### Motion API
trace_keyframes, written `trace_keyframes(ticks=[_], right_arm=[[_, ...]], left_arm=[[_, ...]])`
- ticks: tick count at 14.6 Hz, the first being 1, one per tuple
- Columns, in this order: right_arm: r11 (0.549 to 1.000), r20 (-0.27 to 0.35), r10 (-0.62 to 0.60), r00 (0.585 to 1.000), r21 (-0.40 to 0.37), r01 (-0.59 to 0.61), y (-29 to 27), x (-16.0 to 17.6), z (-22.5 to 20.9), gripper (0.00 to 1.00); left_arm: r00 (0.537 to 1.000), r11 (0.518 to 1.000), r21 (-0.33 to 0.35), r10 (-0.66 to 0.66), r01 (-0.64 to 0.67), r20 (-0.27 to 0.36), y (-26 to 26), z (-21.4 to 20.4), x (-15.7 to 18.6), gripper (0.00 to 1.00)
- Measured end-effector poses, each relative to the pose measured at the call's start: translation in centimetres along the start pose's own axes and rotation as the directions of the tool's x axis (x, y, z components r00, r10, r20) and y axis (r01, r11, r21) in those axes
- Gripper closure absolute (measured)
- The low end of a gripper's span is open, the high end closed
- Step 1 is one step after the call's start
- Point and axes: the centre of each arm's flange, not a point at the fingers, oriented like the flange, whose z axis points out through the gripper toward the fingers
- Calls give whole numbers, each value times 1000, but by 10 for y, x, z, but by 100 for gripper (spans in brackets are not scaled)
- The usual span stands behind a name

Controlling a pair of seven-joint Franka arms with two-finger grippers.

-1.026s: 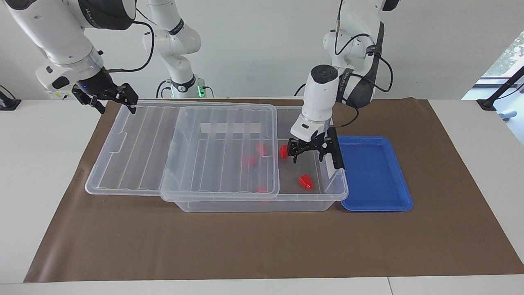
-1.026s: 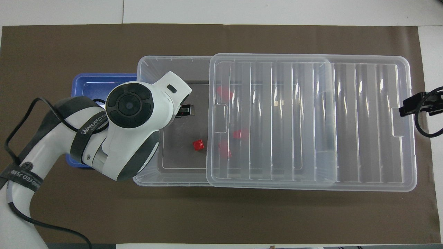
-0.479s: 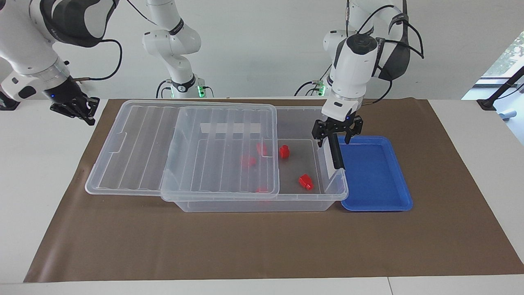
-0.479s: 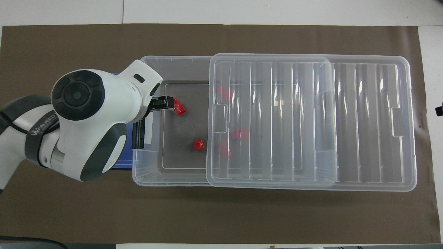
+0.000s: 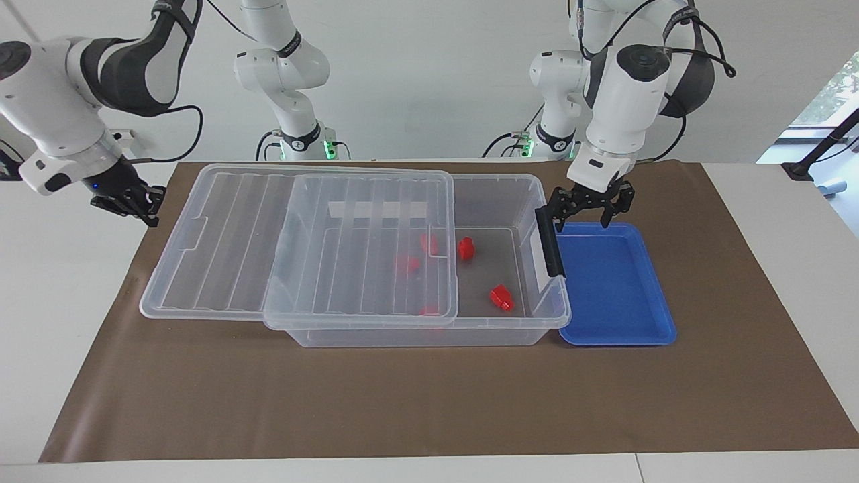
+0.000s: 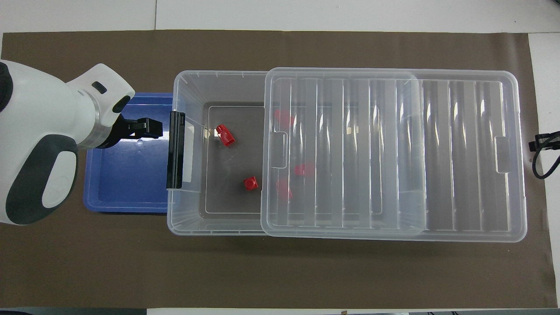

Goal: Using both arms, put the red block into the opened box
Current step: 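Withdraw the left gripper back beside the blue tray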

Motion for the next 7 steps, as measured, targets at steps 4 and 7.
trace_keyframes(ticks=[4, 7], right_arm=[[1000, -14, -6, 1000, -5, 6, -3, 1, 12, 99], [1000, -9, -7, 1000, -3, 7, -4, 0, 17, 99]], left_arm=[[999, 999, -15, 31, -30, 17, -43, -25, 10, 0], [997, 998, -14, 69, -69, 29, -71, -45, 13, 0]])
